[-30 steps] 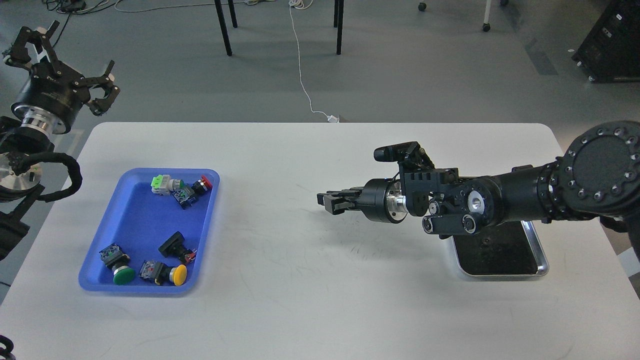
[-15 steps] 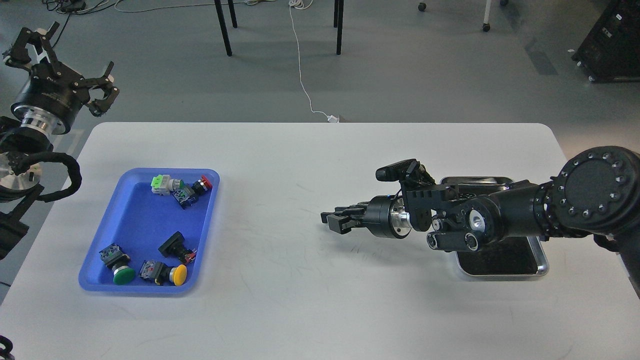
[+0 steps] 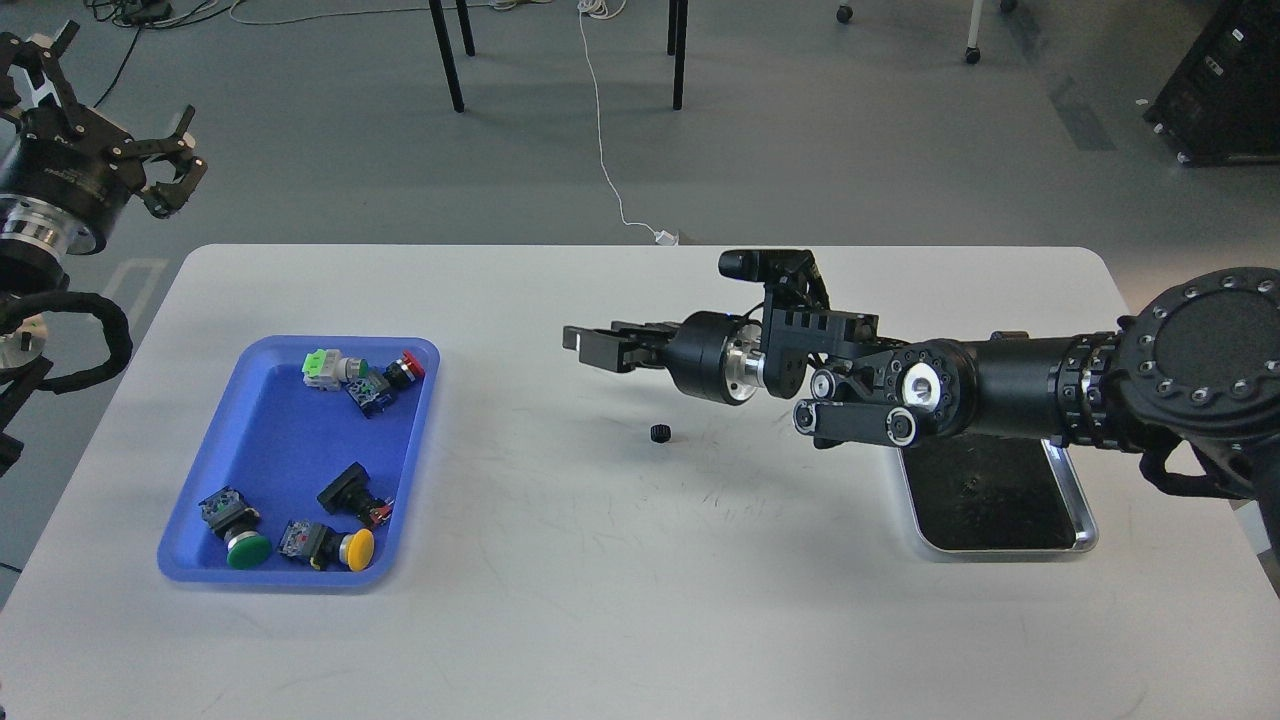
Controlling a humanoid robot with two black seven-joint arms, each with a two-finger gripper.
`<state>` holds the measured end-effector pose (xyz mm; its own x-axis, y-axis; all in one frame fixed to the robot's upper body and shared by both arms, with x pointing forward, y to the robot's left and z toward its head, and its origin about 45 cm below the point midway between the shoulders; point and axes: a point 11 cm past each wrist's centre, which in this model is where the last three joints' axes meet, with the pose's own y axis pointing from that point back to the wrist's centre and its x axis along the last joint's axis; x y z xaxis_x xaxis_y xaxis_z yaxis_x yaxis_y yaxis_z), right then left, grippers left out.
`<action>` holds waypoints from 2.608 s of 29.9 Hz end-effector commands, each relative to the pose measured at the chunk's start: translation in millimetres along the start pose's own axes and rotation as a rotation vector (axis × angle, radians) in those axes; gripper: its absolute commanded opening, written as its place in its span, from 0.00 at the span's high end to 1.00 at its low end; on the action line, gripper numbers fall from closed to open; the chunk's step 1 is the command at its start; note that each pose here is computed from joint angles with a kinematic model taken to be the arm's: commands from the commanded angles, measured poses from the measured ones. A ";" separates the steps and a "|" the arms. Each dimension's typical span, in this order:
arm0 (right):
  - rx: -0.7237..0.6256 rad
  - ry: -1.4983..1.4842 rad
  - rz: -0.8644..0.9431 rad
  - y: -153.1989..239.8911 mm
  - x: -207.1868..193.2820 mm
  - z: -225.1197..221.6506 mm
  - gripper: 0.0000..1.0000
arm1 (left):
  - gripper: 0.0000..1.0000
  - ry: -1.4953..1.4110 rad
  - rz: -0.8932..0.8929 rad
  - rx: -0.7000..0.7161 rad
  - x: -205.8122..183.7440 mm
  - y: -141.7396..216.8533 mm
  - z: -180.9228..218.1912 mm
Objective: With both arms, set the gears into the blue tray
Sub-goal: 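Release the gear on the table and withdraw the right gripper, then reach the left gripper to the black gear and grasp it, then carry the gear with the left gripper into the blue tray and release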
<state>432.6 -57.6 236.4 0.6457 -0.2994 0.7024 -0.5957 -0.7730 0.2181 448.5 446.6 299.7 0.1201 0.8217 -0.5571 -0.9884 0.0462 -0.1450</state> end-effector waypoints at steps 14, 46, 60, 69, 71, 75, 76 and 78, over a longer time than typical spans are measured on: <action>0.036 -0.609 0.519 158.1 117.4 91.6 0.03 | 0.02 -0.563 -0.476 0.288 -138.1 -44.3 -51.0; -0.019 -1.283 0.729 291.5 10.2 167.3 0.02 | 0.35 -2.016 -1.503 0.109 -223.7 100.9 -336.3; -0.019 -1.273 0.759 300.5 15.7 169.3 0.02 | 0.54 -2.079 -1.497 0.209 -184.4 105.2 -354.4; -0.011 -1.272 0.765 300.2 18.3 168.4 0.02 | 0.73 -2.040 -1.485 0.181 -183.4 111.5 -364.7; -0.012 -1.272 0.766 300.5 18.3 168.8 0.02 | 0.81 -2.041 -1.484 0.182 -182.9 110.9 -364.2; -0.011 -1.271 0.767 300.6 18.8 168.7 0.02 | 0.86 -2.040 -1.485 0.186 -182.7 111.6 -364.9; -0.011 -1.271 0.767 300.6 18.8 168.7 0.02 | 0.86 -2.041 -1.485 0.187 -182.0 112.0 -364.9; -0.011 -1.271 0.767 300.6 18.8 168.7 0.02 | 0.87 -2.043 -1.480 0.187 -180.7 110.6 -363.1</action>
<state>346.2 -389.9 200.9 0.1515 -0.9031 -0.4018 -0.9756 -0.2020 0.0863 350.4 95.0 86.8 0.3062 -0.4670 0.8296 -0.4170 0.7176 0.5578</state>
